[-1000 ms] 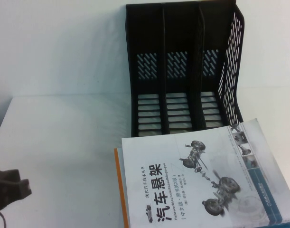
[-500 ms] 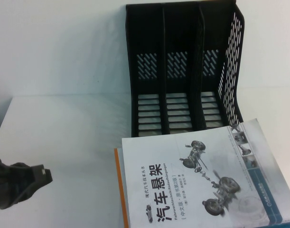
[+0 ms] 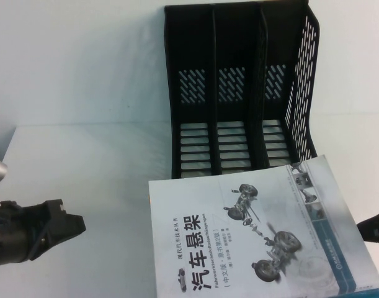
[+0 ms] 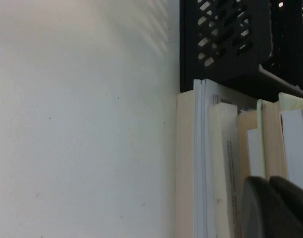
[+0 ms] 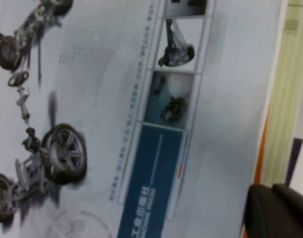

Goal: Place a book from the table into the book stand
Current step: Push book with right arm

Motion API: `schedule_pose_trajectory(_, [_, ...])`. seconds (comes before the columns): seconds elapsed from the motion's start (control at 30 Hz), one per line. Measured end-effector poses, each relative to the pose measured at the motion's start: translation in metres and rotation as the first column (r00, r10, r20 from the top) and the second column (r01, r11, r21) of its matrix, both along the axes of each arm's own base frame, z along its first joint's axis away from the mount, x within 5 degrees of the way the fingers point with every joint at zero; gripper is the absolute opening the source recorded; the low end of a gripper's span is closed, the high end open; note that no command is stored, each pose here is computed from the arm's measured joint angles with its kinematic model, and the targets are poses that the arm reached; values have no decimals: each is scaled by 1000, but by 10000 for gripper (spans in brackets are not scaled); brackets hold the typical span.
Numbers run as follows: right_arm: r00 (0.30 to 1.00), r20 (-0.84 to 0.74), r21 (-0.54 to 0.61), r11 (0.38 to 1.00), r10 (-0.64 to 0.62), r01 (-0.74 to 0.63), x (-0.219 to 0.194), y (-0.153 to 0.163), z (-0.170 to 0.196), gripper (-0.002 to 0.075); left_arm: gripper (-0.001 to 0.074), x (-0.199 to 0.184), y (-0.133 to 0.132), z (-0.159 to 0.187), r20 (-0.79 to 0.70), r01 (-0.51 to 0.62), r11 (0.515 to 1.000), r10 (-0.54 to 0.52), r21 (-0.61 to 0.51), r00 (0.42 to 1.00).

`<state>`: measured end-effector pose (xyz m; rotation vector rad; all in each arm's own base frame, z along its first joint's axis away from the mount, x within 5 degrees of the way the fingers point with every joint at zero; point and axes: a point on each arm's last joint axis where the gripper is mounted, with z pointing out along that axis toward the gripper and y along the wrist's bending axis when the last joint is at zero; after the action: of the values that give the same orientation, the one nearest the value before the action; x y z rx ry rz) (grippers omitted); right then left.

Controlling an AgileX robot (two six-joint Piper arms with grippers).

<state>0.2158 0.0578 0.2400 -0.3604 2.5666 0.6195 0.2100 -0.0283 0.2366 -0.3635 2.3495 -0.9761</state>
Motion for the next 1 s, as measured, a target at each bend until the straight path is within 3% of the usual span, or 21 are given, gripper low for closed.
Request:
schedule_pose_trajectory(0.1, [1000,-10,35,999,17,-16,1,3,-1,-3,32,-1,0,-1,-10,5,1000,-5,2,1000])
schedule_pose_trajectory(0.2, [999,-24,44,999,23,-22,3,4,-4,-3,140,-2,-1,-1,-24,21,1000,-21,-7,999])
schedule_pose_trajectory(0.37, [997,-67,71,997,27,-22,7,7,-9,-3,475,-6,-5,0,-57,52,997,-55,-51,997])
schedule_pose_trajectory(0.47, [996,-77,80,996,44,-38,9,12,-11,-3,620,-9,-9,1,-90,73,993,-82,-96,993])
schedule_pose_trajectory(0.63, [992,-84,102,991,95,-86,9,31,-13,-3,683,-13,-13,2,-108,120,984,-135,-132,985])
schedule_pose_trajectory(1.0, [986,-90,119,985,138,-127,14,42,-10,-3,692,-15,-29,-1,-104,238,963,-252,-129,962])
